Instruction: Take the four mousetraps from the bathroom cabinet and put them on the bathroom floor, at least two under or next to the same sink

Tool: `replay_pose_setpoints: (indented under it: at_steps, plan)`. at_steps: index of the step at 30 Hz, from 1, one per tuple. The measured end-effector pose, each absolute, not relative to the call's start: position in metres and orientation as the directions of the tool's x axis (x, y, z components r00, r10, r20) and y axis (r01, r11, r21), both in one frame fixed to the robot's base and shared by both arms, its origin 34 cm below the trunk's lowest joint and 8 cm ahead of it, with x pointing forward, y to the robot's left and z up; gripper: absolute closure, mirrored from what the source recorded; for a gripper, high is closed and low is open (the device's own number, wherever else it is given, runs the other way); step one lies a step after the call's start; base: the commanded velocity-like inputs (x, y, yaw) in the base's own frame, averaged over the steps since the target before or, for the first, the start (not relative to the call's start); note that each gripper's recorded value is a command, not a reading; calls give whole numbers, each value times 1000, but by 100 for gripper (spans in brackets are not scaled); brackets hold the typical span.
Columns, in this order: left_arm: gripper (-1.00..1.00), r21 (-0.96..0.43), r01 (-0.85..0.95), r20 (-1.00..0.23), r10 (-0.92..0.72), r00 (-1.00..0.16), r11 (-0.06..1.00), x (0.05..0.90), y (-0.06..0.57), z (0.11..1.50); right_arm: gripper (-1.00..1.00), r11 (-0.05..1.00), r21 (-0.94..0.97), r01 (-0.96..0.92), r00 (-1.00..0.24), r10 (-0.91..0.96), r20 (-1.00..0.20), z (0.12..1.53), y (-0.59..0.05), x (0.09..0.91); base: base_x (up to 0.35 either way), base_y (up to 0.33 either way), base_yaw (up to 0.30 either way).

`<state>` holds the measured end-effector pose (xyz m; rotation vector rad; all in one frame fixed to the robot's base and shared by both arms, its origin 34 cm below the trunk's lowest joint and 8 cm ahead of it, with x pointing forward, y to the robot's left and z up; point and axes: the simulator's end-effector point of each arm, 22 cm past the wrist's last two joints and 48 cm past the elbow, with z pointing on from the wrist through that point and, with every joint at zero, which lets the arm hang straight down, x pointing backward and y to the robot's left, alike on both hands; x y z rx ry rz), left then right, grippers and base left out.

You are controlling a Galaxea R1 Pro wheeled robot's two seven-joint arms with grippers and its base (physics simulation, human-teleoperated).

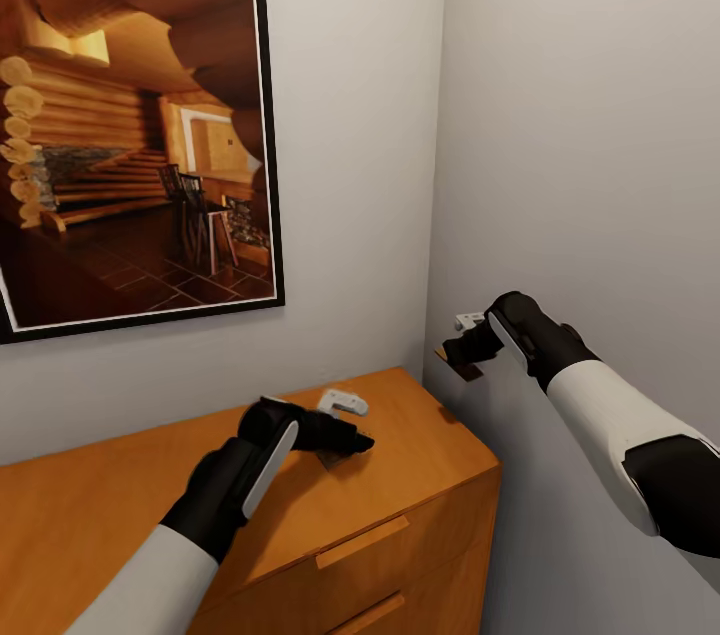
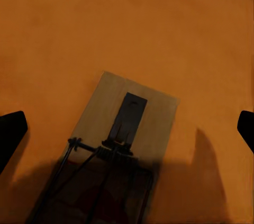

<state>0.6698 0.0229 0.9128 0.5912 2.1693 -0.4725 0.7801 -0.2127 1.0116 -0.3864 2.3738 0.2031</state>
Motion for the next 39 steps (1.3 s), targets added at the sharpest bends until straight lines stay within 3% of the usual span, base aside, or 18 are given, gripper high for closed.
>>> replay_pose_setpoints:
  at_steps: [22, 30, 39]
  plan:
    - [-100, -88, 579, -803, 287, -523, 811, 664, 19, 924, 100, 943, 38, -330, -704, -219, -676, 1011, -213, 780, 0, 0, 0]
    - [-100, 22, 545, -799, 342, -494, 838, 672, 37, 930, 100, 943, 36, -331, -704, -221, -675, 1010, -213, 780, 0, 0, 0]
    - [-100, 49, 534, -793, 358, -493, 844, 675, 43, 928, 100, 943, 36, -331, -704, -221, -675, 1010, -213, 780, 0, 0, 0]
